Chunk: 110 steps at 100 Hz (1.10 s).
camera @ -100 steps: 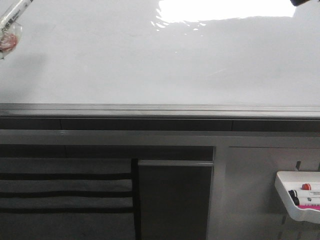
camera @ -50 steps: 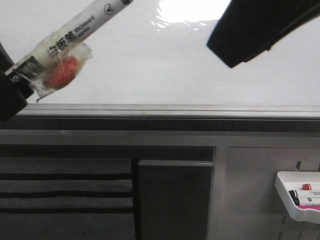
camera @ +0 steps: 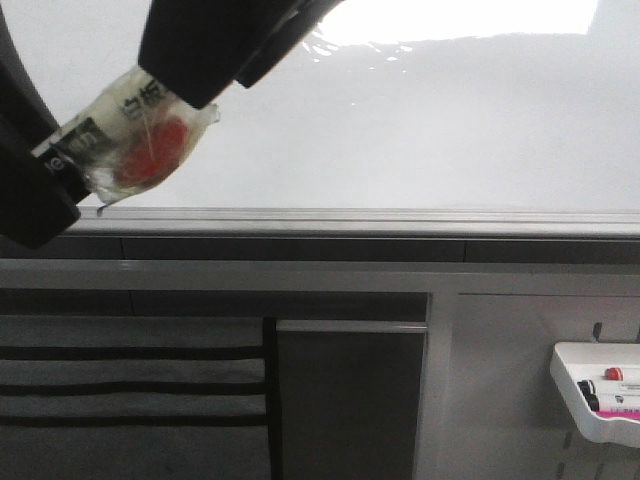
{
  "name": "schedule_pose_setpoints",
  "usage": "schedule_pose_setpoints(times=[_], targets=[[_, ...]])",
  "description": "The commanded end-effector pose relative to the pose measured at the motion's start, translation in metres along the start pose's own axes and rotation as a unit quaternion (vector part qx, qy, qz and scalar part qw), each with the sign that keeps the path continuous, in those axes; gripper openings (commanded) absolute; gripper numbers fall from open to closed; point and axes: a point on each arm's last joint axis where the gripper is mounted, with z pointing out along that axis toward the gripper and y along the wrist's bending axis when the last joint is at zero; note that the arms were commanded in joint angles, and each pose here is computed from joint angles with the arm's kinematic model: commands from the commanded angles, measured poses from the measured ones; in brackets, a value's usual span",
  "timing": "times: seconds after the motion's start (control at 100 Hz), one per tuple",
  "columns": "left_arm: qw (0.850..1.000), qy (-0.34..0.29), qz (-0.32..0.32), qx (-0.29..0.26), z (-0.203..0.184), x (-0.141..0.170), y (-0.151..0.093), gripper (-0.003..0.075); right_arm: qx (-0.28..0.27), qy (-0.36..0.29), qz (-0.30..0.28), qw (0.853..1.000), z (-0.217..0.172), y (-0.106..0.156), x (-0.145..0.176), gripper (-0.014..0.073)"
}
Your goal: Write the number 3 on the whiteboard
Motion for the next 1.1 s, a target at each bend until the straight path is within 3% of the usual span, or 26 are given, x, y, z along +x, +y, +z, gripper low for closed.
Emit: schedule_pose_setpoints(times=[0.0, 0.56, 0.85, 1.02, 1.09], targets=[[0.999, -0.038, 0.005, -0.026, -0.0116, -0.0121, 0.0015, -0.0020, 0.010, -0.036, -0.009, 0.999, -0.0120, 0.0008, -0.0135, 0.0365], [0.998, -0.044, 0.005, -0.037, -0.0118, -0.0132, 0.0036, -0.0020, -0.011, -0.054, -0.032, 0.998, -0.0123, 0.0050, -0.0166, 0.0363], [0.998, -0.044, 0.005, -0.037, -0.0118, -0.0132, 0.0036, -0.0020, -0.011, -0.052, -0.035, 0.998, -0.0123, 0.0050, -0.0162, 0.0089], [0.998, -0.046, 0.003, -0.036, -0.0118, -0.0137, 0.0033, -0.0014, -0.009, -0.050, -0.036, 0.998, -0.0123, 0.0047, -0.0158, 0.0038], [0.998, -0.046, 0.002, -0.036, -0.0118, -0.0136, 0.0033, 0.0060, -0.007, -0.047, -0.039, 0.998, -0.0122, 0.0042, -0.0153, 0.0038]])
